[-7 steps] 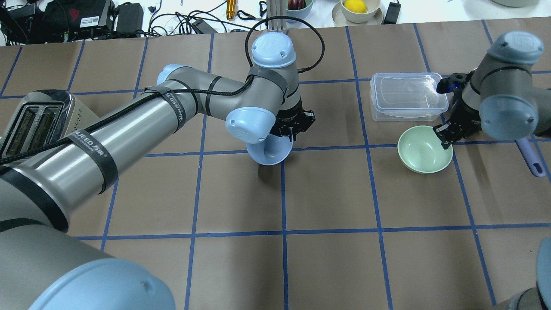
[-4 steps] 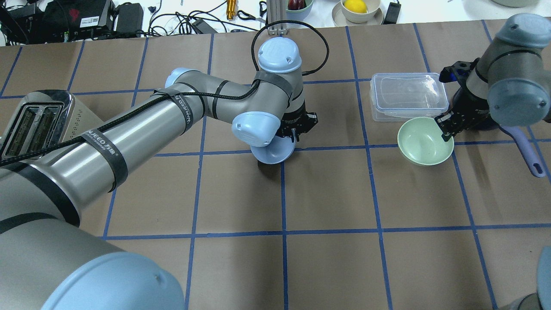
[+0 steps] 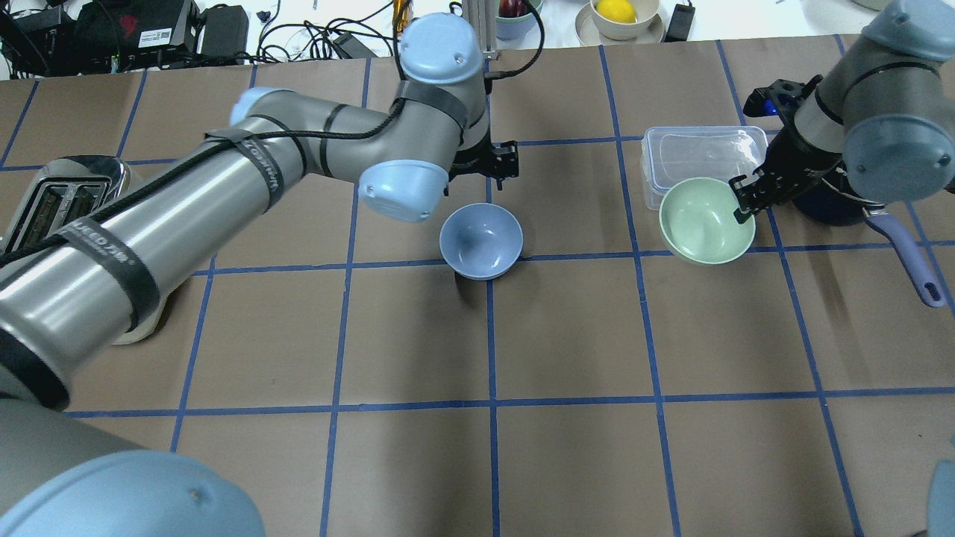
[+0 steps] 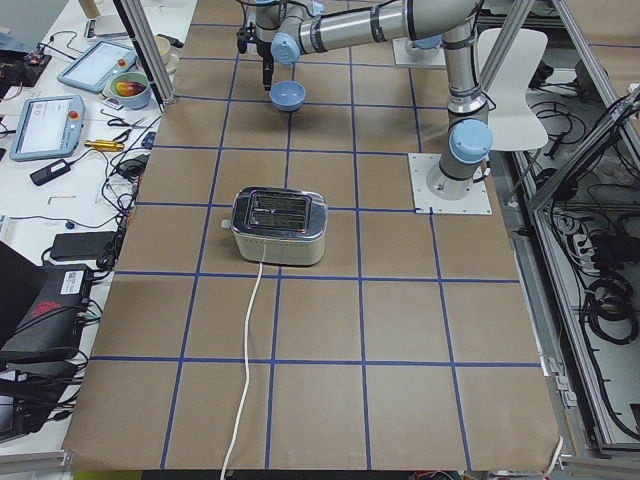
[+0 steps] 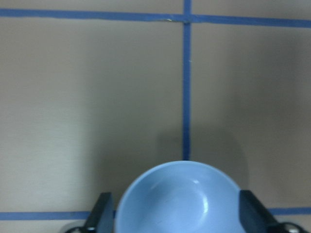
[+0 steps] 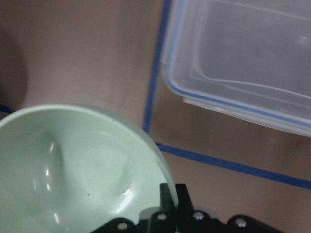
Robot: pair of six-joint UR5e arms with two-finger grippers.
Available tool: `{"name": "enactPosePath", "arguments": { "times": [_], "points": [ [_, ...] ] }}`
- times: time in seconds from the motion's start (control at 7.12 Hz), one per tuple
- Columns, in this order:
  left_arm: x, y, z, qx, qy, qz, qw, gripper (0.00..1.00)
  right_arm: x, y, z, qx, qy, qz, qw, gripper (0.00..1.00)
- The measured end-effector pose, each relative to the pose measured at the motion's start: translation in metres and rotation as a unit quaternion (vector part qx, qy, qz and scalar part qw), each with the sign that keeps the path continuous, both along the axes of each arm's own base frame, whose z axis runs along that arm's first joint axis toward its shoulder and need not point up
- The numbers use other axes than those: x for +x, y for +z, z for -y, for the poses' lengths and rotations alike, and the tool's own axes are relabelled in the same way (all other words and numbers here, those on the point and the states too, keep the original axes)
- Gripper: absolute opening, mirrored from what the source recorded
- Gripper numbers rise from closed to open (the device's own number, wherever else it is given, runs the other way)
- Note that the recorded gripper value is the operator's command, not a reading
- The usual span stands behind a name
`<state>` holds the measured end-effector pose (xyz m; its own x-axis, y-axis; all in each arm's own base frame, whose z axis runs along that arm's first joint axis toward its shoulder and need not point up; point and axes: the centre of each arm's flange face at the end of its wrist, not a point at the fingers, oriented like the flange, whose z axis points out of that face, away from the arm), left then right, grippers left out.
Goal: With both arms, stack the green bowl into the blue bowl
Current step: 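Lift the left gripper away while the right carries the green bowl over, then lower the green bowl into the light blue bowl and open the right gripper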
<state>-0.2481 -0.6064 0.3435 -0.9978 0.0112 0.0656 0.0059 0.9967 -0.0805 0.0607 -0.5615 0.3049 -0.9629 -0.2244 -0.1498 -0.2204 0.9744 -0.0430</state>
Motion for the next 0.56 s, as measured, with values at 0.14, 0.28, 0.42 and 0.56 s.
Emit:
{"name": "enactPosePath", "arguments": {
  "times": [0.14,0.28,0.42,0.56],
  "points": [
    [0.057,0.033,-0.002,0.010,-0.013,0.001,0.9999,1.00,0.055,0.003,-0.003,-0.015,0.003,0.011,0.9998,0.00],
    [0.098,0.065,-0.015,0.019,-0.018,0.002,0.9997,1.00,0.102,0.001,-0.008,-0.026,0.005,0.020,0.9994,0.00],
    [0.119,0.093,-0.033,0.025,-0.017,0.004,0.9995,1.00,0.139,-0.002,-0.015,-0.031,0.011,0.025,0.9991,0.00],
    [0.125,0.114,-0.052,0.029,-0.017,0.008,0.9994,1.00,0.166,-0.006,-0.022,-0.032,0.016,0.028,0.9990,0.00]
  ]
}}
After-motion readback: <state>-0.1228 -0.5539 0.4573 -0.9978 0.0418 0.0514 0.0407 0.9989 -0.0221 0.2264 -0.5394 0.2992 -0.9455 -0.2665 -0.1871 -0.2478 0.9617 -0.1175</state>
